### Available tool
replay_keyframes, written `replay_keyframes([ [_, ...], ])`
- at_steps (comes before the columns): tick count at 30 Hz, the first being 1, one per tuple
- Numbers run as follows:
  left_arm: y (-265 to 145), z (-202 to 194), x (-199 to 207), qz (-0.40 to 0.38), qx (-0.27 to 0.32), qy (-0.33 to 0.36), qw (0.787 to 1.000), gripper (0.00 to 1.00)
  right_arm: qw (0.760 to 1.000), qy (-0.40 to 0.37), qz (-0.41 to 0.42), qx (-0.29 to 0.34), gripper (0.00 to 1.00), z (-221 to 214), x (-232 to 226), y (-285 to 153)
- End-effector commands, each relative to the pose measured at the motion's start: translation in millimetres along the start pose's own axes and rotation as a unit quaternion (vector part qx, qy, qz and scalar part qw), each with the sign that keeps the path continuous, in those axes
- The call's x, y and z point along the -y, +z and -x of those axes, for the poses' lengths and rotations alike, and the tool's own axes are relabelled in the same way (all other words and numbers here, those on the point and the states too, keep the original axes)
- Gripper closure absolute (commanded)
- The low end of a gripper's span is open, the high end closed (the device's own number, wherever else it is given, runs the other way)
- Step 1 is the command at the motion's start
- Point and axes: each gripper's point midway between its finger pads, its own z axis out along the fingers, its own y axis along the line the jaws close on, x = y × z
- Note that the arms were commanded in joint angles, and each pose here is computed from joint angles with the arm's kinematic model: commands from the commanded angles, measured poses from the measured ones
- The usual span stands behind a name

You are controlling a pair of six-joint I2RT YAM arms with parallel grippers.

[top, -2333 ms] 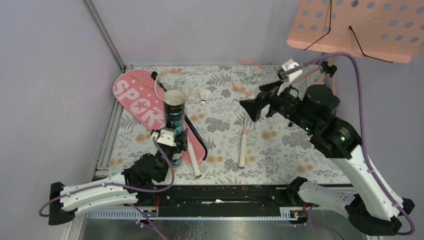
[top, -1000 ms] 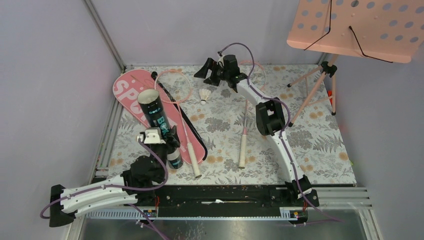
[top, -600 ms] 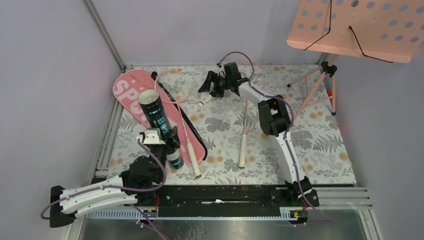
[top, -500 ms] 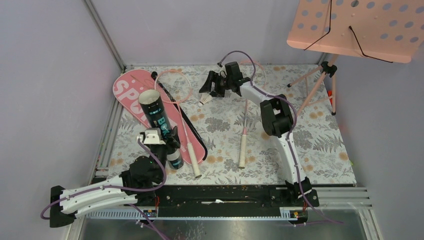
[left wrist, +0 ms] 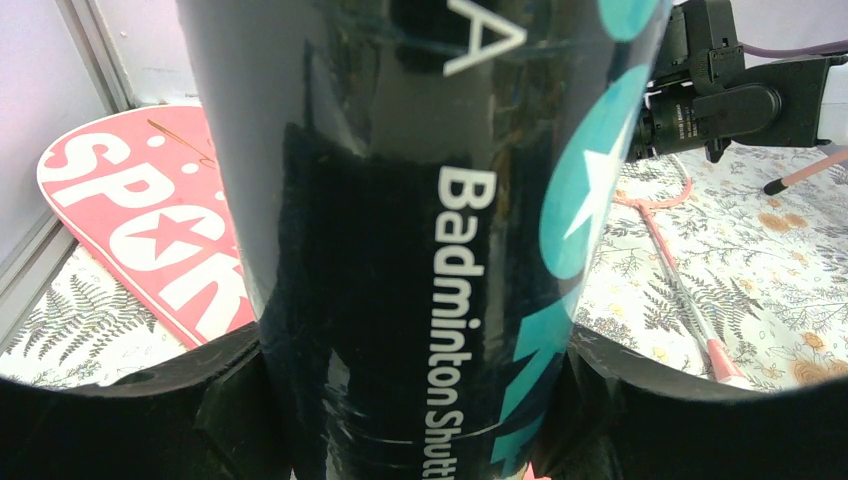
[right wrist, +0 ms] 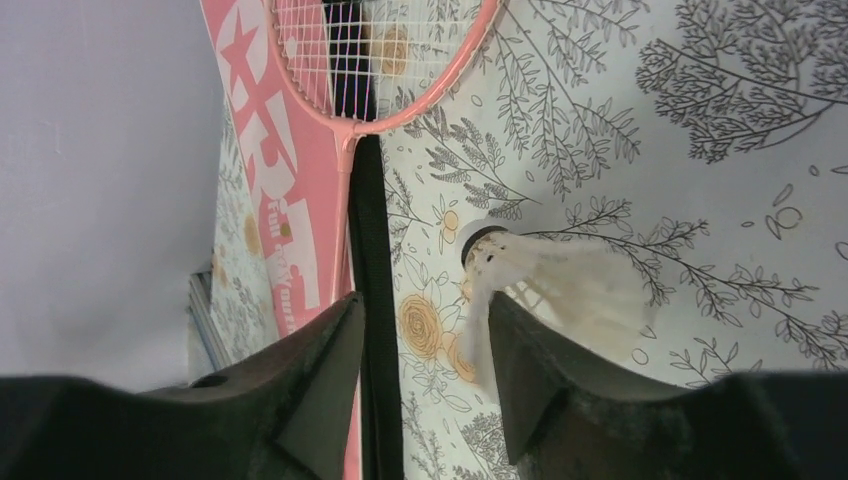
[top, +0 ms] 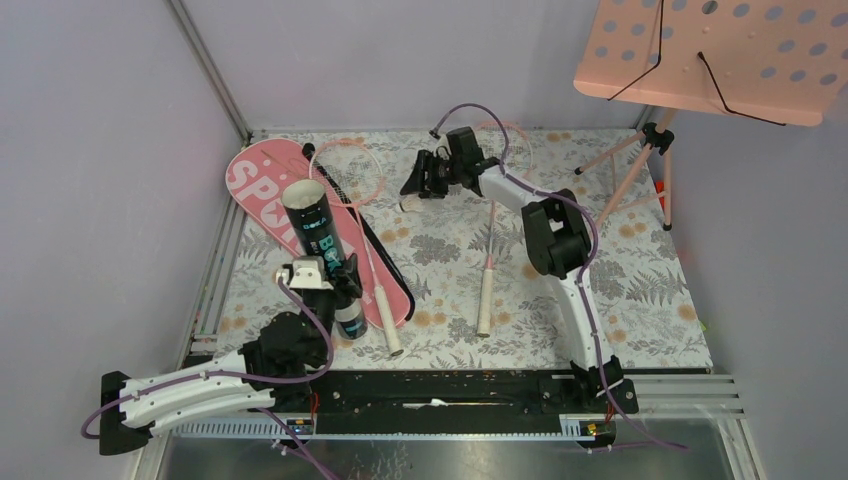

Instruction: Pack up the badminton gear

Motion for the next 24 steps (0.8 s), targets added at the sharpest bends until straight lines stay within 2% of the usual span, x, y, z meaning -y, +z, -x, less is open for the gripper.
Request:
replay_keyframes([
  [1,0.8,12.7,4.9,-0.012,0.015,-0.036,0.999,0.81,0.999,-0.037,0.017,0.016,0.55,4.8,-35.3,-10.7],
  [3,0.8,11.8,5.6,-0.014,0.014,-0.034,0.999,0.81,0.999,-0.041,0.014,0.033,0.81,8.0,-38.8,-15.7],
  [5,0.8,11.8,7.6,-0.019,0.015,-0.031,0.999,0.81,0.998,-0.049,0.018,0.044,0.99,9.9,-46.0,-24.4],
  [10,-0.3,10.9,32.4,-0.089,0.011,0.007,0.996,0.82,0.991,-0.114,0.030,0.066,1.00,5.6,-87.6,-81.6],
  [12,-2.5,5.0,50.3,-0.136,0.002,0.035,0.990,0.81,0.984,-0.157,0.027,0.080,1.00,-7.4,-103.2,-115.6],
  [13,-3.6,3.3,60.7,-0.160,-0.004,0.048,0.986,0.81,0.984,-0.165,0.009,0.070,1.00,-27.7,-96.9,-130.0],
  [16,-7.0,-11.5,90.3,-0.230,-0.024,0.114,0.966,0.81,0.973,-0.210,-0.027,0.090,1.00,-58.0,-99.3,-183.6],
  [19,-8.2,-33.0,116.9,-0.290,-0.044,0.206,0.933,0.79,0.961,-0.243,-0.048,0.119,1.00,-83.9,-101.4,-229.4],
  [24,-0.9,-41.5,131.9,-0.307,-0.050,0.279,0.909,0.86,0.943,-0.273,-0.055,0.180,1.00,-118.7,-114.6,-297.3],
])
